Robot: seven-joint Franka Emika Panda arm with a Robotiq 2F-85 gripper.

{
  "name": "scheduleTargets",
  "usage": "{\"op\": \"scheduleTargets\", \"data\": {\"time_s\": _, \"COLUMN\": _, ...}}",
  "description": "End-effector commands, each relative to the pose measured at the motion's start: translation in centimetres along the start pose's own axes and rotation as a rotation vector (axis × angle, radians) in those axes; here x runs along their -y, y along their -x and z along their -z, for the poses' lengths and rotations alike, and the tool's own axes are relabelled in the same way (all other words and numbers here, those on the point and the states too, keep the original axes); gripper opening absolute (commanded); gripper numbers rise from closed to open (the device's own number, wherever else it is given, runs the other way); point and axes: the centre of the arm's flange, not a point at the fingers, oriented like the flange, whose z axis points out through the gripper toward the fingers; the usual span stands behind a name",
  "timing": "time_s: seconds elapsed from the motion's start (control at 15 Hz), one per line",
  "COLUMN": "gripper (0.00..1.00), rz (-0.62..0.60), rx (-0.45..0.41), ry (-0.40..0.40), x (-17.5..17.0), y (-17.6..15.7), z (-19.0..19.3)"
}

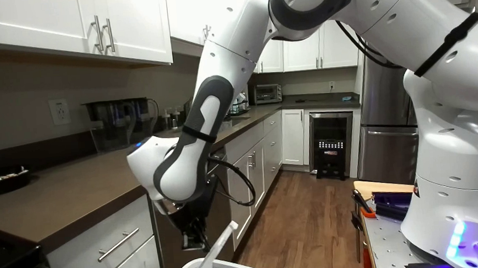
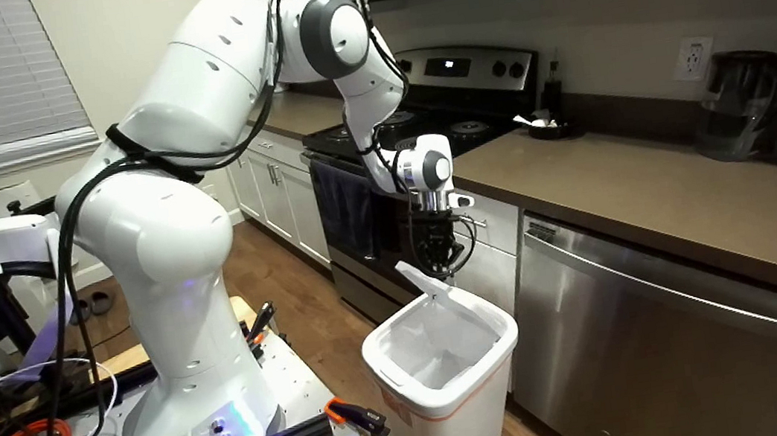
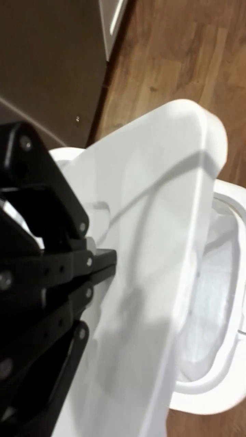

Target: Open the white lid then close the lid

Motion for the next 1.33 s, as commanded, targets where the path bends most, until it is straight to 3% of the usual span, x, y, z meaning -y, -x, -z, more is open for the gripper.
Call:
{"op": "scheduleTargets", "data": {"time_s": 0.0, "gripper": 0.05, "rz": -0.010, "rx": 0.012, "ry": -0.163, "x": -2.0, "y": 5.0, "z": -7.0}}
{"op": "scheduleTargets", "data": {"time_s": 0.27, "gripper": 0.06, "rz": -0.043, "rx": -0.142, "ry": -0.215, "x": -2.6, "y": 8.5, "z": -14.9}}
{"op": "scheduleTargets", "data": {"time_s": 0.53, "gripper": 0.06, "rz": -0.072, "rx": -0.304, "ry": -0.267, "x": -1.3, "y": 10.0, "z": -19.6}}
{"op": "scheduleTargets", "data": {"time_s": 0.8, "gripper": 0.06, "rz": -0.090, "rx": -0.347, "ry": -0.372, "x": 1.3, "y": 11.6, "z": -24.3}}
{"op": "scheduleTargets", "data": {"time_s": 0.87, "gripper": 0.06, "rz": -0.097, "rx": -0.377, "ry": -0.375, "x": 1.1, "y": 11.6, "z": -24.2}}
{"op": "scheduleTargets", "data": {"time_s": 1.07, "gripper": 0.06, "rz": -0.075, "rx": -0.361, "ry": -0.370, "x": 0.5, "y": 11.2, "z": -21.0}}
{"op": "scheduleTargets", "data": {"time_s": 1.27, "gripper": 0.06, "rz": -0.033, "rx": -0.246, "ry": -0.392, "x": 0.8, "y": 9.8, "z": -17.4}}
